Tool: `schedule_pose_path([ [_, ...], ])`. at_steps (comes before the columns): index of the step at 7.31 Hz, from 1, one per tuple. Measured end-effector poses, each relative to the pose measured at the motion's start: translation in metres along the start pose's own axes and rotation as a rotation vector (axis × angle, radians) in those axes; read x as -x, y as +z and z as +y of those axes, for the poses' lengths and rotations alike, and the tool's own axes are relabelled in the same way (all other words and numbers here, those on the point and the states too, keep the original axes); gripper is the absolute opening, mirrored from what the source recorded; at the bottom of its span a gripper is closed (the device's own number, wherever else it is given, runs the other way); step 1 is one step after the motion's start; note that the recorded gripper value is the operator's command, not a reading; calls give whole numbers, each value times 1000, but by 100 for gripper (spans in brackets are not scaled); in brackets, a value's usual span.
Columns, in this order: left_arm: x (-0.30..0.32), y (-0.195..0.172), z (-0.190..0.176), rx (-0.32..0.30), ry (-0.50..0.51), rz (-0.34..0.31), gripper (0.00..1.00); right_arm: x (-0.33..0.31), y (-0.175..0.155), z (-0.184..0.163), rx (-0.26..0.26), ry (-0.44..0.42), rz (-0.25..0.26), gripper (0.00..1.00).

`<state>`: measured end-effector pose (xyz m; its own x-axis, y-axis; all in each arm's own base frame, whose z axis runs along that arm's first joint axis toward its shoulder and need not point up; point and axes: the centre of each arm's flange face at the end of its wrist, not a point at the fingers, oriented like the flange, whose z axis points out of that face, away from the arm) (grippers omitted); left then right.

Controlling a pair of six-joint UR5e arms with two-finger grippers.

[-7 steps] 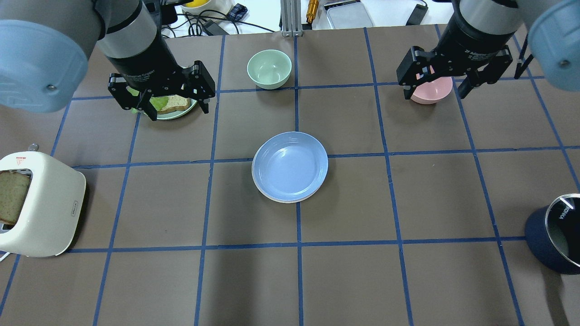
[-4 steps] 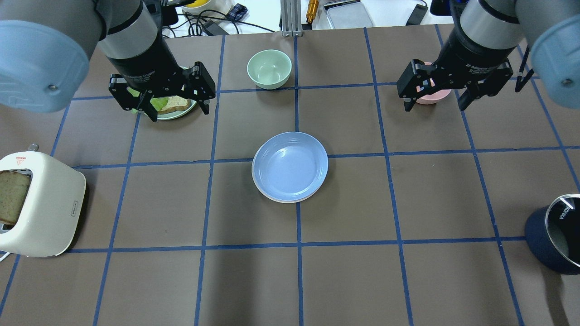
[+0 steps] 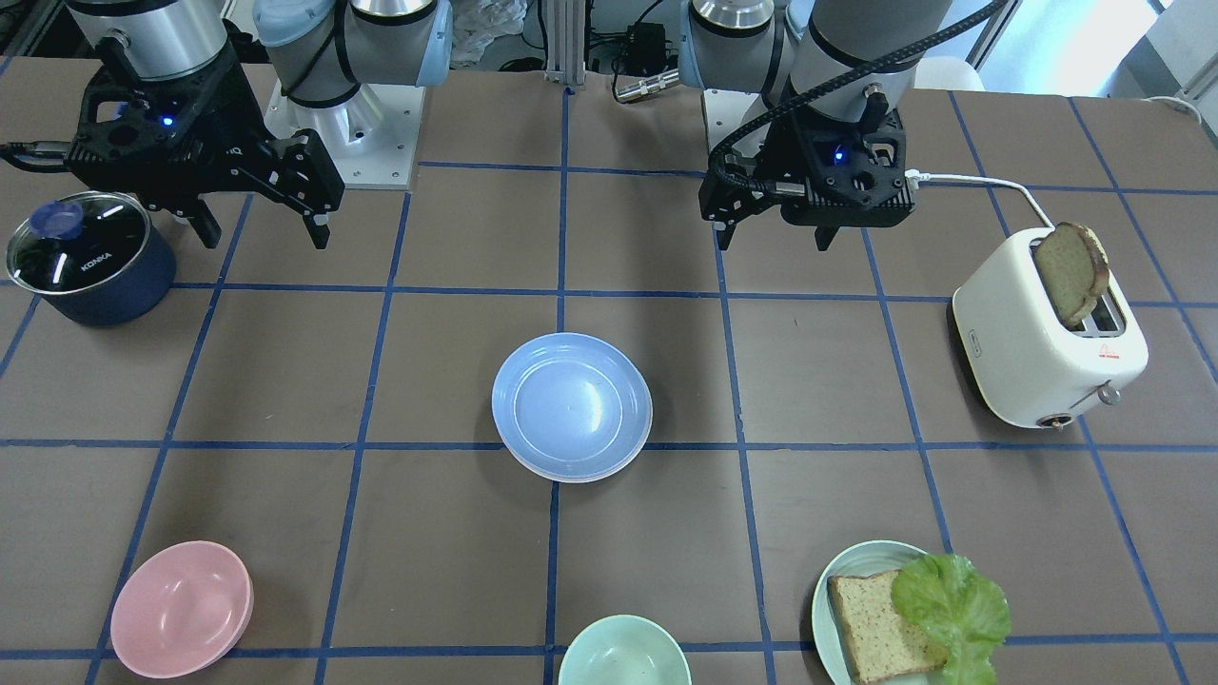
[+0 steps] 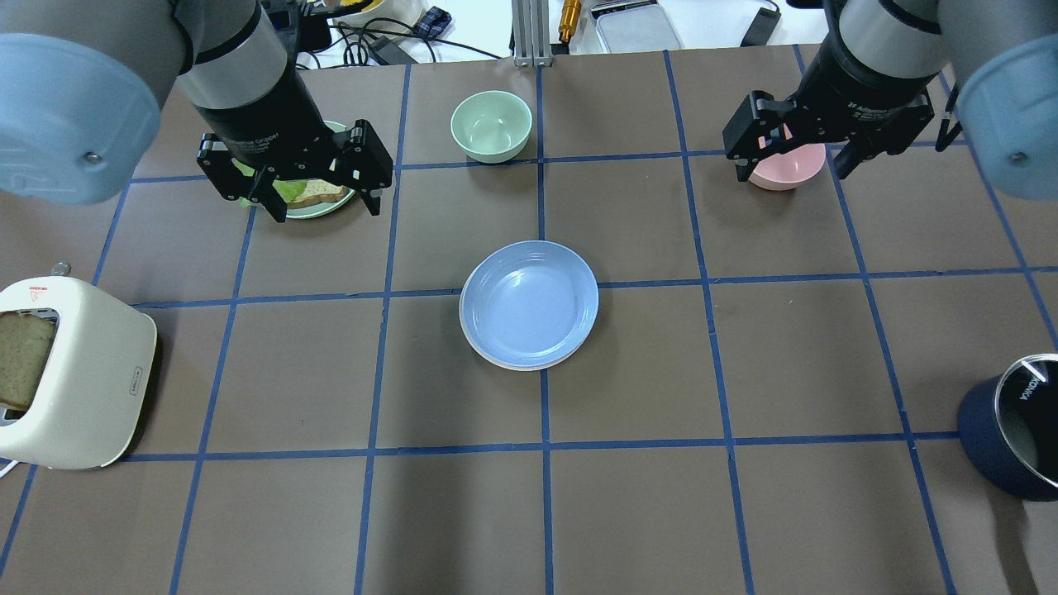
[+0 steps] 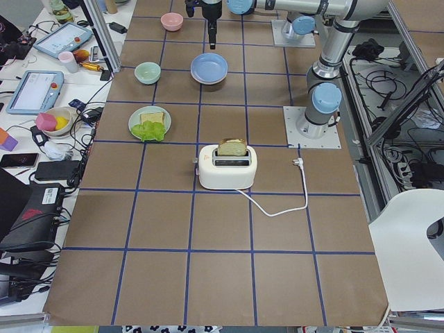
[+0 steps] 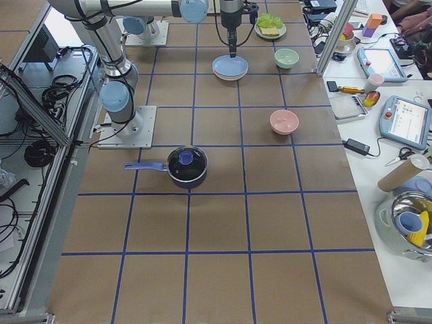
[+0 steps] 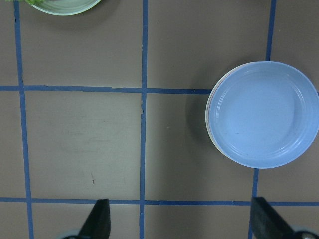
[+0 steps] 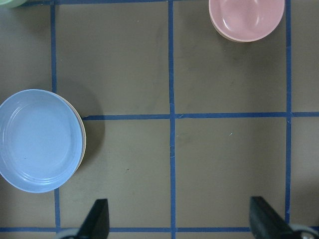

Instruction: Stack three plates with pink and blue

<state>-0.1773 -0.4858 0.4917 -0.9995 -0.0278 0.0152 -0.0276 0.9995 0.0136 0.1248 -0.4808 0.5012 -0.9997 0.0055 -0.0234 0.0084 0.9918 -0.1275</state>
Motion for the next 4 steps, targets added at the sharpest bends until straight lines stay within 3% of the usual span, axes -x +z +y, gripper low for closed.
schedule_pose_path([
  [4,0,-3,1,12,3,4,100,0,1,-1,-3,1,1,100],
])
